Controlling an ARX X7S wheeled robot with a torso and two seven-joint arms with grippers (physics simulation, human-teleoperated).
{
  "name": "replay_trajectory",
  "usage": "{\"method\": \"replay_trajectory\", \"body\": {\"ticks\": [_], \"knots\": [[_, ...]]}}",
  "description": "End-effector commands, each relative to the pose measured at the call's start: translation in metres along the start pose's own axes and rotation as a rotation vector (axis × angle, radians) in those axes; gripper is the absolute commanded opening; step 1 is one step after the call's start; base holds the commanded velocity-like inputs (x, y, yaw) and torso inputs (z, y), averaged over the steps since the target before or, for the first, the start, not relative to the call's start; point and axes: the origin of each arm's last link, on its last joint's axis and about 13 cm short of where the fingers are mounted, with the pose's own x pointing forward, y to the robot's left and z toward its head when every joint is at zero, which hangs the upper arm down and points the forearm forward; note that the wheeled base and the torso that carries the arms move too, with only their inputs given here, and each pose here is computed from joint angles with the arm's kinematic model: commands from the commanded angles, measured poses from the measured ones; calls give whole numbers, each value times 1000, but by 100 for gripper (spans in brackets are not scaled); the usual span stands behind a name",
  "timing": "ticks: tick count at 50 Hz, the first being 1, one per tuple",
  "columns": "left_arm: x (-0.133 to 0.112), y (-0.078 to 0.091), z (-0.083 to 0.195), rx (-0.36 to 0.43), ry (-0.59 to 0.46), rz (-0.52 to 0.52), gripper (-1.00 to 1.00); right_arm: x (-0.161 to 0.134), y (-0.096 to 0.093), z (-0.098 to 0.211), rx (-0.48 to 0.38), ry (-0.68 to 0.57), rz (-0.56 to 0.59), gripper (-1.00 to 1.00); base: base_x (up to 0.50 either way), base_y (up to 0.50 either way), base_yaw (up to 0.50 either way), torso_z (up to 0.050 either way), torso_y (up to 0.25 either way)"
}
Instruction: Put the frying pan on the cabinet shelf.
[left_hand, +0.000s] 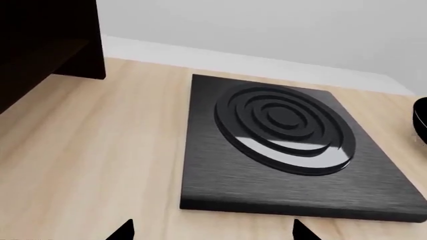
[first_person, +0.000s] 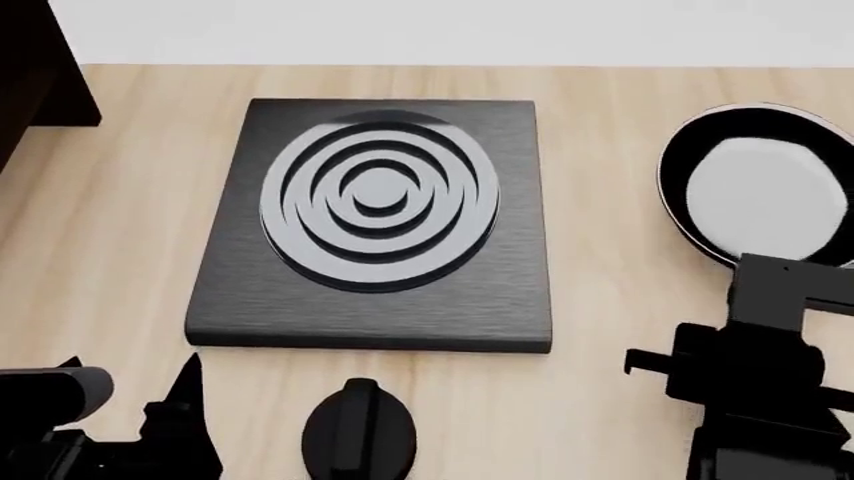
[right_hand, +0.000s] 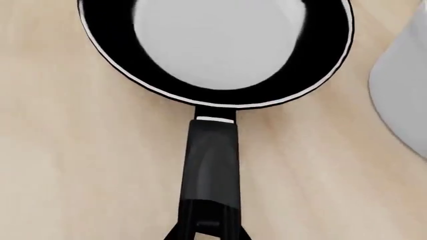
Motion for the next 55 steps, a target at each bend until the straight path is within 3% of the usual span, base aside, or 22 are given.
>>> {"method": "replay_trajectory", "body": {"ticks": [1, 7, 22, 25, 30, 32, 37, 42, 48, 55], "knots": [[2, 1, 0, -24, -10, 5, 100, -40, -6, 26, -85, -161, 4, -100, 0, 0, 0, 0, 0], [0, 0, 2, -24, -7, 5, 100, -65, -7, 38, -78, -221, 50, -100, 0, 0, 0, 0, 0], [-2, 1, 10, -53, 10, 5, 100, -116, 3, 58, -203, -346, 173, -100, 0, 0, 0, 0, 1], [-4, 2, 15, -71, 9, 3, 100, -122, 5, 57, -168, -405, 222, -100, 0, 0, 0, 0, 0], [-7, 3, 23, -77, 14, -13, 100, -122, 6, 47, -202, -442, 281, -100, 0, 0, 0, 0, 2], [-9, 2, 28, -193, 33, -47, 100, -121, 6, 42, -234, -442, 293, -100, 0, 0, 0, 0, 0], [-13, -1, 39, -252, 40, -82, 100, -121, 13, 34, -311, -497, 361, -100, 0, 0, 0, 0, 2], [-20, -4, 45, -196, 74, -134, 100, -123, 20, 27, -364, -548, 401, -100, 0, 0, 0, 0, 2], [-28, -6, 55, -260, 107, -194, 100, -126, 28, 18, -384, -566, 472, -100, 0, 0, 0, 0, 2], [-36, -7, 61, -272, 132, -245, 100, -128, 36, 14, -408, -568, 492, -100, 0, 0, 0, 0, 1]]}}
